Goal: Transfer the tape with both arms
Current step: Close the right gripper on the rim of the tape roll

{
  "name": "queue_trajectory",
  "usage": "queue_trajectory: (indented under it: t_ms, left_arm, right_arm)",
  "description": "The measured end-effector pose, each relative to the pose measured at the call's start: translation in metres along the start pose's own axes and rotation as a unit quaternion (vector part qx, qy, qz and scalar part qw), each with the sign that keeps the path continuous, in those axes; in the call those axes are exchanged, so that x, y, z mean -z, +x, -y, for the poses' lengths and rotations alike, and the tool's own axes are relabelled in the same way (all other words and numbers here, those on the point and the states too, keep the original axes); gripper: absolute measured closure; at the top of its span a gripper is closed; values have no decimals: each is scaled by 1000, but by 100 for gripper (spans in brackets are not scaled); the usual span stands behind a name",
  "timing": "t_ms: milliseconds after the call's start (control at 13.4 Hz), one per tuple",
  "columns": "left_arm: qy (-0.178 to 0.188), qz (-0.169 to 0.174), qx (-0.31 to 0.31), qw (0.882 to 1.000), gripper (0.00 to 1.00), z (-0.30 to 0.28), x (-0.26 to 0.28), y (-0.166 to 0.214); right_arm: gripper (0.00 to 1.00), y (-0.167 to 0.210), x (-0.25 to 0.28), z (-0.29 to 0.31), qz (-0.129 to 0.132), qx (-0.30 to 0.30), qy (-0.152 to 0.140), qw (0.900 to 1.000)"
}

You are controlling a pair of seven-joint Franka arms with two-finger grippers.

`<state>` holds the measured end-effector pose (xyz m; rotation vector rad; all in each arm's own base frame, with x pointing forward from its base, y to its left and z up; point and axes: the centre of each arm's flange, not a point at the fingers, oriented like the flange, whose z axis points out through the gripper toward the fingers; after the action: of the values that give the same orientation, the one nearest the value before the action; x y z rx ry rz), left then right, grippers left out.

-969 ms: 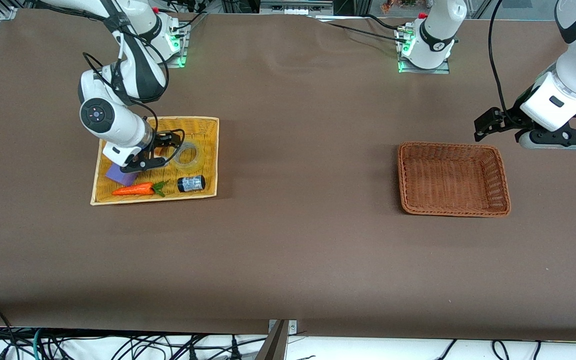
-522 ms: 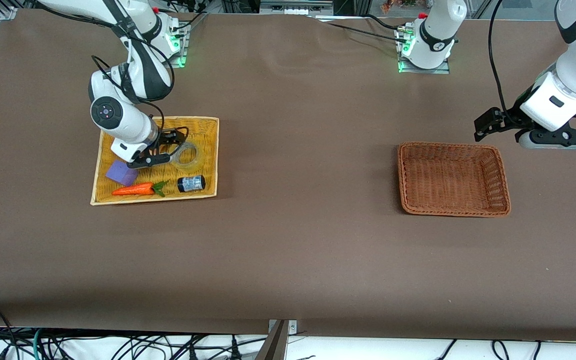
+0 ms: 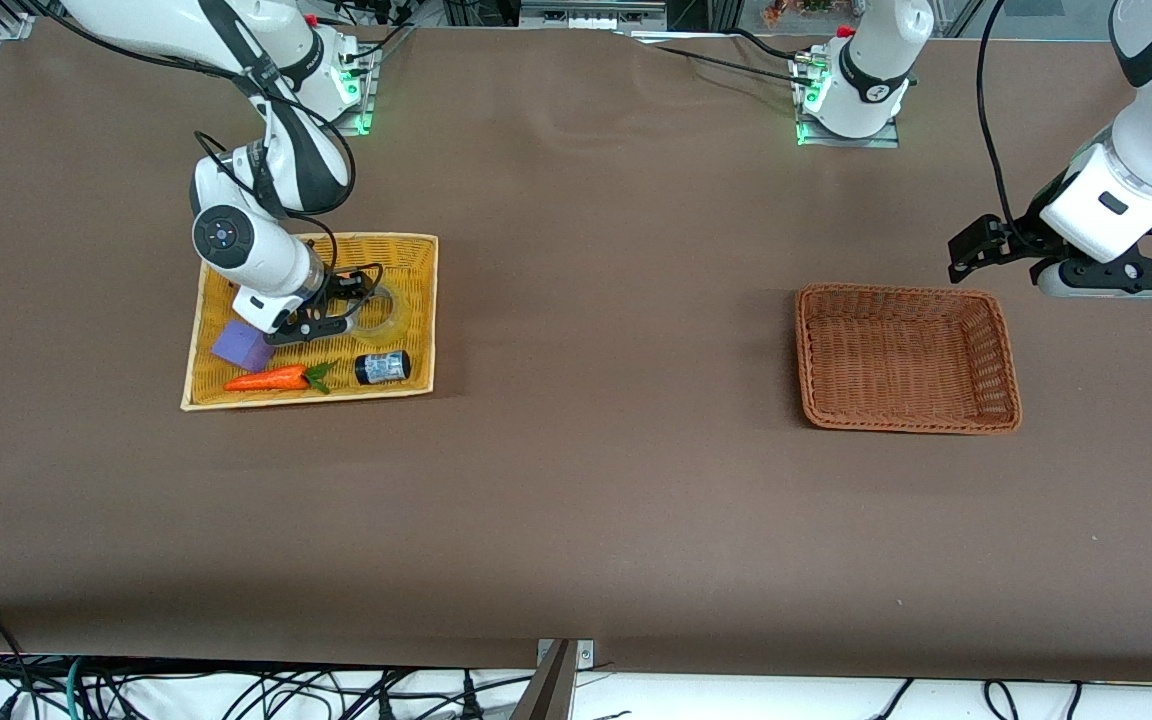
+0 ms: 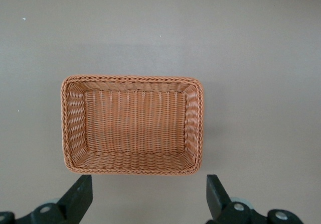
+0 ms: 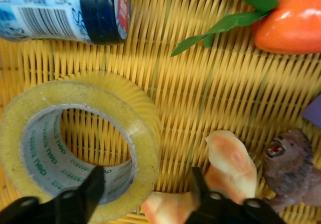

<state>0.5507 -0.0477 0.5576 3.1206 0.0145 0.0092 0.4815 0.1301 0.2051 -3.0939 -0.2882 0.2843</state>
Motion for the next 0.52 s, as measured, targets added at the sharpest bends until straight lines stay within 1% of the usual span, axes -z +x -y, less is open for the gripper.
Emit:
queue_trajectory:
  t_ms: [149, 298, 373, 522]
  left_arm:
    - [0, 0, 0, 1000, 0, 0, 0, 0]
    - [0, 0, 0, 1000, 0, 0, 0, 0]
    - [0, 0, 0, 1000, 0, 0, 0, 0]
    - [0, 0, 0, 1000, 0, 0, 0, 0]
  right_arm:
    - [55, 1, -2, 0, -1, -5, 1, 1000]
    - [73, 1, -1, 0, -2, -11, 1, 1000]
    - [78, 1, -1, 0, -1, -12, 1, 1000]
    - [78, 2, 0, -1, -3, -12, 1, 1000]
